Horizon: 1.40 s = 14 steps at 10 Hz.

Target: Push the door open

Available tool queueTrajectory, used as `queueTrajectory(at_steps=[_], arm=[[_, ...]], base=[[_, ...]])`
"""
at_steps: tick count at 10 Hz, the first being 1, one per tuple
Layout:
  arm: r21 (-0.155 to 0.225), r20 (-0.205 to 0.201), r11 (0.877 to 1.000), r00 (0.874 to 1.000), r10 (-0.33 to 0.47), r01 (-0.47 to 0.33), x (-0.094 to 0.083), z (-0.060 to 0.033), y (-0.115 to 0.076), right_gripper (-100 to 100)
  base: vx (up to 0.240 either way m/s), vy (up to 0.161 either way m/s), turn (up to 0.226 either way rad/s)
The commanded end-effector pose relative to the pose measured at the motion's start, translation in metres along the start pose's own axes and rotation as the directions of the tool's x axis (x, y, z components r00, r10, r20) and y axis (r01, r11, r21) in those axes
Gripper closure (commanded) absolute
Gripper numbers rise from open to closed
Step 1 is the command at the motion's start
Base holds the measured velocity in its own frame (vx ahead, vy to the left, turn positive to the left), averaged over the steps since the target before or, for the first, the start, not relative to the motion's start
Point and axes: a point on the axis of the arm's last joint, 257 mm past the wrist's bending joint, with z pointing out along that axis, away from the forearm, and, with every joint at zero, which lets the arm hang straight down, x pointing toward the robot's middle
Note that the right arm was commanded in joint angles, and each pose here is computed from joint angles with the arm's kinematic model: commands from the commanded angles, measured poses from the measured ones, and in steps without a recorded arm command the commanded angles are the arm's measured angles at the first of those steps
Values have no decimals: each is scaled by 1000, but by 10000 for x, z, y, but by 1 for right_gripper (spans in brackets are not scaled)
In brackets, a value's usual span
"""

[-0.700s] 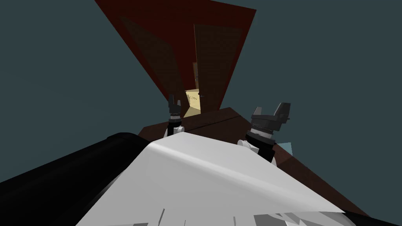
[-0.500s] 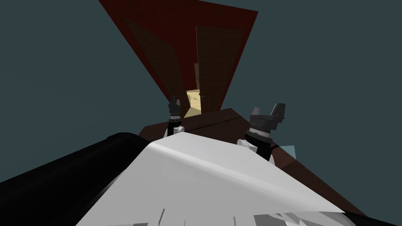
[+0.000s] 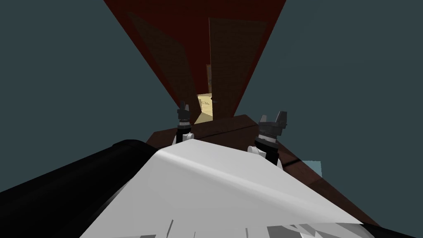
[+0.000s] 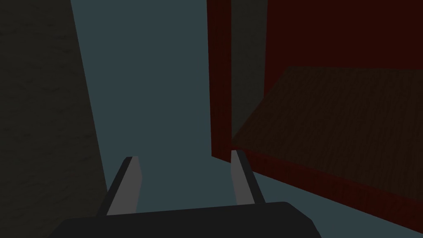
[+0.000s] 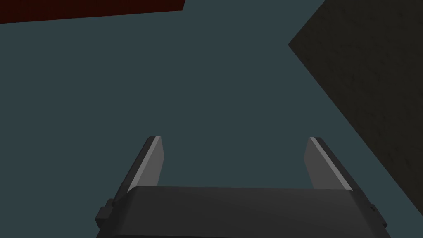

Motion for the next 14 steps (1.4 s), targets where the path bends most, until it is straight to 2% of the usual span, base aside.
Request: queueTrajectory(at_steps=[1, 14], arm=[[12, -4, 1000, 1000, 2, -2, 6, -3, -96, -100], [135, -26, 991, 999, 21, -17, 53, -152, -1002, -100]], base=[[70, 18, 59], [89, 10, 83]])
